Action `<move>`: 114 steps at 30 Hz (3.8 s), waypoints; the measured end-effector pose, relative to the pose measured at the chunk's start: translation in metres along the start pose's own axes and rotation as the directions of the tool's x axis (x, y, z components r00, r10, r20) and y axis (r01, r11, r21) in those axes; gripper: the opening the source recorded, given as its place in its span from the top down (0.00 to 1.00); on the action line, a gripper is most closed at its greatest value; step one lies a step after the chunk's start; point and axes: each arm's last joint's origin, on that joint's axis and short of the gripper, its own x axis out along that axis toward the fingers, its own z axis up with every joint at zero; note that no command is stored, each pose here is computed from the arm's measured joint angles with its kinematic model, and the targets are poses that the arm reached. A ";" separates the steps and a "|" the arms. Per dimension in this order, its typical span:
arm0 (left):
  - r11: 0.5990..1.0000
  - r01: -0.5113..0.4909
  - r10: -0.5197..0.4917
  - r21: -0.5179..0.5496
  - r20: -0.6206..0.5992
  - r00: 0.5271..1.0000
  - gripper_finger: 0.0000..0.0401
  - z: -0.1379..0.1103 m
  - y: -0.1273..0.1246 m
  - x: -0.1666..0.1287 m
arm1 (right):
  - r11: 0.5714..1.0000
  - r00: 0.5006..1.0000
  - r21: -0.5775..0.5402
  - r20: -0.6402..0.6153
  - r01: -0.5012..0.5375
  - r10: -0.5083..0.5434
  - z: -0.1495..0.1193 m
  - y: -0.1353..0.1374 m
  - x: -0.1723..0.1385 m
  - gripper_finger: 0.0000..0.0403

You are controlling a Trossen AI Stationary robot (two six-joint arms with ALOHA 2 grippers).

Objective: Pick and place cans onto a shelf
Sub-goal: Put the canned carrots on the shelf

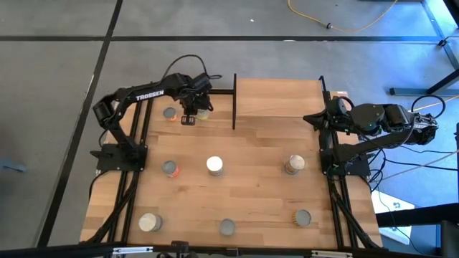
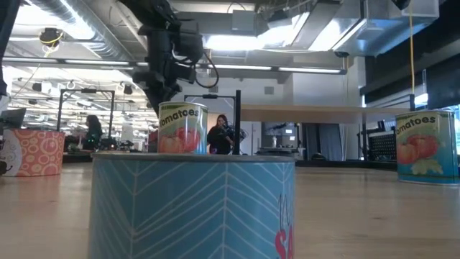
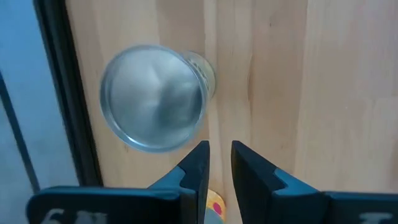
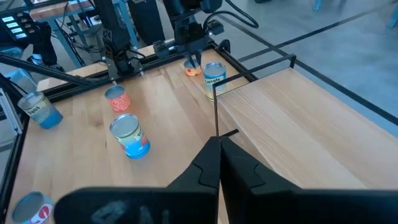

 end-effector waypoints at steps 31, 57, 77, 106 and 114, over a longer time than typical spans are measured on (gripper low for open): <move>0.998 -0.066 0.066 0.014 0.036 0.997 0.85 0.001 0.001 0.015 | 1.000 1.000 0.002 -0.002 -0.001 0.001 0.000 0.000 0.000 0.98; 0.989 -0.124 0.129 0.079 -0.065 0.989 1.00 0.016 -0.014 0.031 | 1.000 1.000 0.005 -0.001 0.000 0.000 0.000 0.000 0.000 0.98; 0.927 -0.369 0.375 -0.067 0.203 0.904 1.00 0.045 0.009 -0.158 | 1.000 1.000 0.001 -0.002 -0.003 0.003 0.000 0.000 0.000 0.98; 0.914 -0.396 0.325 0.093 0.419 0.848 1.00 0.142 0.014 -0.132 | 1.000 1.000 -0.006 -0.001 0.000 0.000 0.000 0.000 0.000 0.98; 0.948 -0.271 0.194 0.165 0.375 0.907 1.00 0.142 0.009 -0.116 | 1.000 1.000 -0.007 -0.002 0.000 0.000 0.000 0.000 0.000 0.98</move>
